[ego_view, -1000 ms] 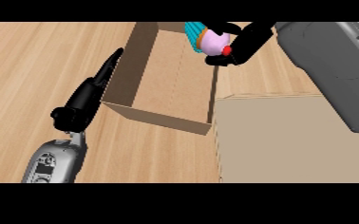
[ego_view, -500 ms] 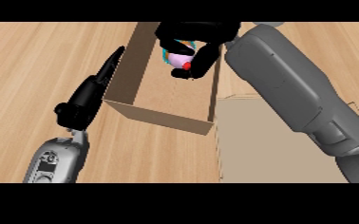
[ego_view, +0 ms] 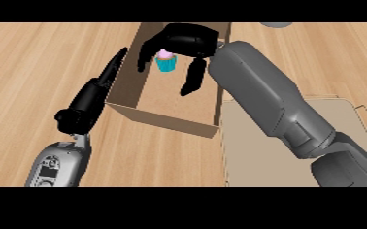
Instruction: Pick the cupcake from the tray and place it in the cardboard box
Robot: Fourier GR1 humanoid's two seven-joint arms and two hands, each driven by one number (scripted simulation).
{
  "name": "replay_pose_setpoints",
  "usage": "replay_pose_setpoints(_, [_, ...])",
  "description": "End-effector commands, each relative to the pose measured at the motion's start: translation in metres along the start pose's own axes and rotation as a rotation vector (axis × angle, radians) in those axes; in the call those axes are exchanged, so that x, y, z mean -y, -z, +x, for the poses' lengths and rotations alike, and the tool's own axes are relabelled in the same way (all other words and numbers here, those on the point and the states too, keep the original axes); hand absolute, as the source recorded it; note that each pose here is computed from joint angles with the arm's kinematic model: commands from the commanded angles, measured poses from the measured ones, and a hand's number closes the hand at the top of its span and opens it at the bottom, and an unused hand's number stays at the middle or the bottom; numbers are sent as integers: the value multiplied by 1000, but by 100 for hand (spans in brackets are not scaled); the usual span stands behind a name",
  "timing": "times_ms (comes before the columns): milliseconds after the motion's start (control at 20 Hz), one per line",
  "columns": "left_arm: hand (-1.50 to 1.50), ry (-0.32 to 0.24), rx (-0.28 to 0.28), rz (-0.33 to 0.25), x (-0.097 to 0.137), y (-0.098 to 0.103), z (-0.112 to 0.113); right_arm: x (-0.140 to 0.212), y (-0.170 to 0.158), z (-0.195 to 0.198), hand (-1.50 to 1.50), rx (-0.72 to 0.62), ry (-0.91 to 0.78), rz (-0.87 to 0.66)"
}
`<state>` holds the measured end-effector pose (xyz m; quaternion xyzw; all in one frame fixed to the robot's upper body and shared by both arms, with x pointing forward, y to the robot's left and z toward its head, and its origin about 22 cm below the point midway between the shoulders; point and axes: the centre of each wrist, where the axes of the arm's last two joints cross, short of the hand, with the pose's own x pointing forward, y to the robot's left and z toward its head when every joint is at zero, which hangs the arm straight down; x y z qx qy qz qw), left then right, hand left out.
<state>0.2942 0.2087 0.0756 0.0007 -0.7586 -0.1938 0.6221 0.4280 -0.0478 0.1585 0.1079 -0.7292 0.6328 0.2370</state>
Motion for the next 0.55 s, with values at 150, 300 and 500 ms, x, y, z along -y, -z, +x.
replay_pose_setpoints(150, [0,-40,-109,-71,7,-9,-23,5,-3,-15,-150,72,337,-199])
replay_pose_setpoints(300, [0,-32,-101,-94,17,-7,-12,11,-16,-26,-150,67,481,-278])
replay_pose_setpoints(500, [0,-32,-76,-88,7,5,-4,46,-35,-30,-150,72,632,-328])
